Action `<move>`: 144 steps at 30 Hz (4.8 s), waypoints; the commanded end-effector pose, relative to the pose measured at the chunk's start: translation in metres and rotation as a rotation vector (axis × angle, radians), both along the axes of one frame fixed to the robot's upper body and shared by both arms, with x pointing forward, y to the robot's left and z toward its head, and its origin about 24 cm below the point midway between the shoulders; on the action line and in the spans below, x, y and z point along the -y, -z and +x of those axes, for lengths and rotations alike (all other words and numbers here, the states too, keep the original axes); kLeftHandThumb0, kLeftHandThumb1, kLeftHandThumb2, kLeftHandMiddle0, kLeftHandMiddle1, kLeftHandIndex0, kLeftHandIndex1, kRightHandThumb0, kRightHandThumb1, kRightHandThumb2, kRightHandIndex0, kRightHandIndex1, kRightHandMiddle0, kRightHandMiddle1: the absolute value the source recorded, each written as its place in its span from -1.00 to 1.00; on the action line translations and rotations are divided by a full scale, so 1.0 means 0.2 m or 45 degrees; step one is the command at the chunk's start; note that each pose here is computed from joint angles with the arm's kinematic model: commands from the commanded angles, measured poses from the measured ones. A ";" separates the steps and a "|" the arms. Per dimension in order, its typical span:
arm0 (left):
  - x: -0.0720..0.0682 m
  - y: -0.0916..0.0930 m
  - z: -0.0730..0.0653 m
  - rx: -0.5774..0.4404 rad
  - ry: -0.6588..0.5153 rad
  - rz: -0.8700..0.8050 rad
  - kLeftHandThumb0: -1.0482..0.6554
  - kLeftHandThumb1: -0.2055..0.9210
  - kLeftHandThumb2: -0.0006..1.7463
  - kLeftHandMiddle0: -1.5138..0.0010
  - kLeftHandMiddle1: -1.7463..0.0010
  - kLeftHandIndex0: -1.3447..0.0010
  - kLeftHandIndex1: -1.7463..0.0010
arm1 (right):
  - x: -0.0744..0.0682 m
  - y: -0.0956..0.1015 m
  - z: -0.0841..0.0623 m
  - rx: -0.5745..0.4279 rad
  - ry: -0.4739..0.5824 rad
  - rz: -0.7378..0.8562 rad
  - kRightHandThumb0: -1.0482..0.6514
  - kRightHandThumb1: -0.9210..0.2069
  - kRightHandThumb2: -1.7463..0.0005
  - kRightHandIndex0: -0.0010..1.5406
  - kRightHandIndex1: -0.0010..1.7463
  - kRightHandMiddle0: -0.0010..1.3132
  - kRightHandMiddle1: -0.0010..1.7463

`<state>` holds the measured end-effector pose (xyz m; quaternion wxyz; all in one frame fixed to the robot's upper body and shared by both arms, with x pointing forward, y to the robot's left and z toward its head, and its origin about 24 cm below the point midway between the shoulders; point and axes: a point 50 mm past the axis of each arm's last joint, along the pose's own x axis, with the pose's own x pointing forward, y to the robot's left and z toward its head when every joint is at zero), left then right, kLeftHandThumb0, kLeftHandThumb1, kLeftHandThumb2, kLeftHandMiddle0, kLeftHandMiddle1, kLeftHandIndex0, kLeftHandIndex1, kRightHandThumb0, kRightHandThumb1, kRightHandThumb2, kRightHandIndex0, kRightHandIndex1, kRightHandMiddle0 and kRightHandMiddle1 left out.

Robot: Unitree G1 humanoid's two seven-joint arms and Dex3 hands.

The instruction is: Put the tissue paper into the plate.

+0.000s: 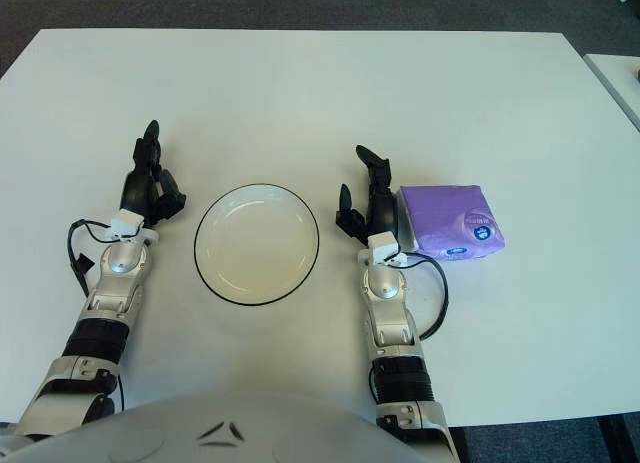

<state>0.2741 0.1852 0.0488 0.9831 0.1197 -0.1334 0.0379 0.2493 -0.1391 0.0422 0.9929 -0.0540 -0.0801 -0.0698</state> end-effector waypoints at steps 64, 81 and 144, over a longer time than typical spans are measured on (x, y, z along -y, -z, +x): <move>0.07 0.29 -0.08 -0.325 -0.003 -0.057 -0.75 1.00 0.24 0.90 0.99 1.00 0.73 | 0.16 -0.35 0.07 0.048 0.015 -0.230 -0.54 -1.00 0.09 -0.67 -0.79 -1.00 -0.23; 0.09 0.30 -0.07 -0.332 -0.002 -0.064 -0.74 1.00 0.25 0.88 0.98 1.00 0.70 | 0.28 -0.61 0.09 0.248 0.093 -0.623 -0.66 -1.00 0.14 -0.70 -0.79 -1.00 -0.19; 0.12 0.31 -0.03 -0.342 0.057 -0.052 -0.75 1.00 0.24 0.92 1.00 1.00 0.73 | 0.50 -1.20 -0.11 0.220 0.239 -1.453 -0.86 -1.00 0.17 -0.74 -0.79 -1.00 -0.06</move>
